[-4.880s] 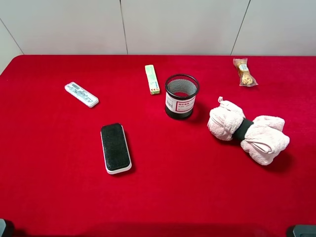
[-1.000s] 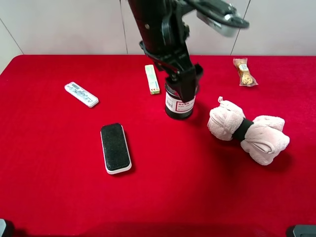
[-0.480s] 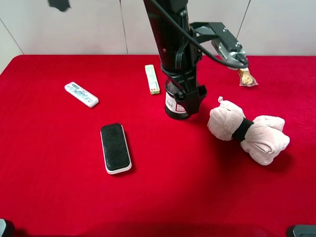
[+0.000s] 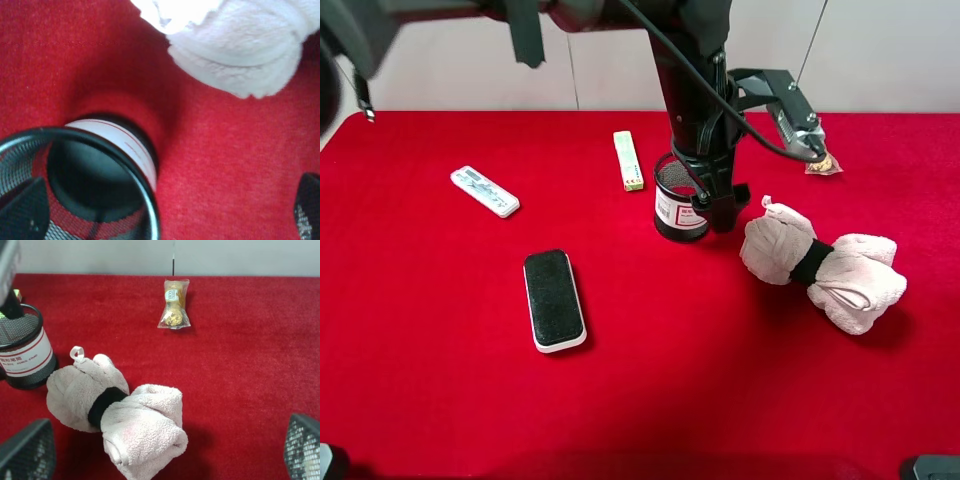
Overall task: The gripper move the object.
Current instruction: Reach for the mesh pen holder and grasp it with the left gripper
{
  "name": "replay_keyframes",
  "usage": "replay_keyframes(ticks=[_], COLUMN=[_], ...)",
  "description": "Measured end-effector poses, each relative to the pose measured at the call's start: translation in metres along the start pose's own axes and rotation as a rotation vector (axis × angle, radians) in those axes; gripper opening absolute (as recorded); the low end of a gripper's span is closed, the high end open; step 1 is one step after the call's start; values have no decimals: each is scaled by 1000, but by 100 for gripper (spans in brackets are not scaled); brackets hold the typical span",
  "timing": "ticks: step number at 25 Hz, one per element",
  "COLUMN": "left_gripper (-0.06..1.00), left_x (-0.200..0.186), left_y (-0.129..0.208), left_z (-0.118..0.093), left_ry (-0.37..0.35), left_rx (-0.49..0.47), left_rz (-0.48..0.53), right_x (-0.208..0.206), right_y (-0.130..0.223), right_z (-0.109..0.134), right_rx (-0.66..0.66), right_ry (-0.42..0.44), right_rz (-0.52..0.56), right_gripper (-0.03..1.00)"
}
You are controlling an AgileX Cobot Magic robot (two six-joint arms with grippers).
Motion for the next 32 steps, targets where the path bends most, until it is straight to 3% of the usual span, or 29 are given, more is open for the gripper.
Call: replay_keyframes(ticks=[17, 24, 28, 32], left_gripper=[97, 94, 84, 61], left_x=[46, 49, 49, 48], left_y=[18, 24, 25, 26], left_z=[0, 5, 6, 7], left_ry=[25, -1, -6, -14], left_rx=[34, 63, 69, 79], left_rz=[105, 139, 144, 152], right_x=[0, 0, 0, 0], right_y=[0, 0, 0, 0], right_z=[0, 0, 0, 0], right_rx=[0, 0, 0, 0], right_ry=[0, 0, 0, 0], right_rz=[1, 1, 1, 1], right_gripper=[69, 69, 69, 69])
Point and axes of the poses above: a point on each arm's last joint axis where the gripper is mounted, x pointing out along that axis toward the gripper, z along the wrist's bending axis when the last joint is at zero, y = z × x, the point moved 7 cm from there along x, pointing out along that axis toward the gripper, and after that the axes turned 6 degrees about x, right-handed, at the moved point
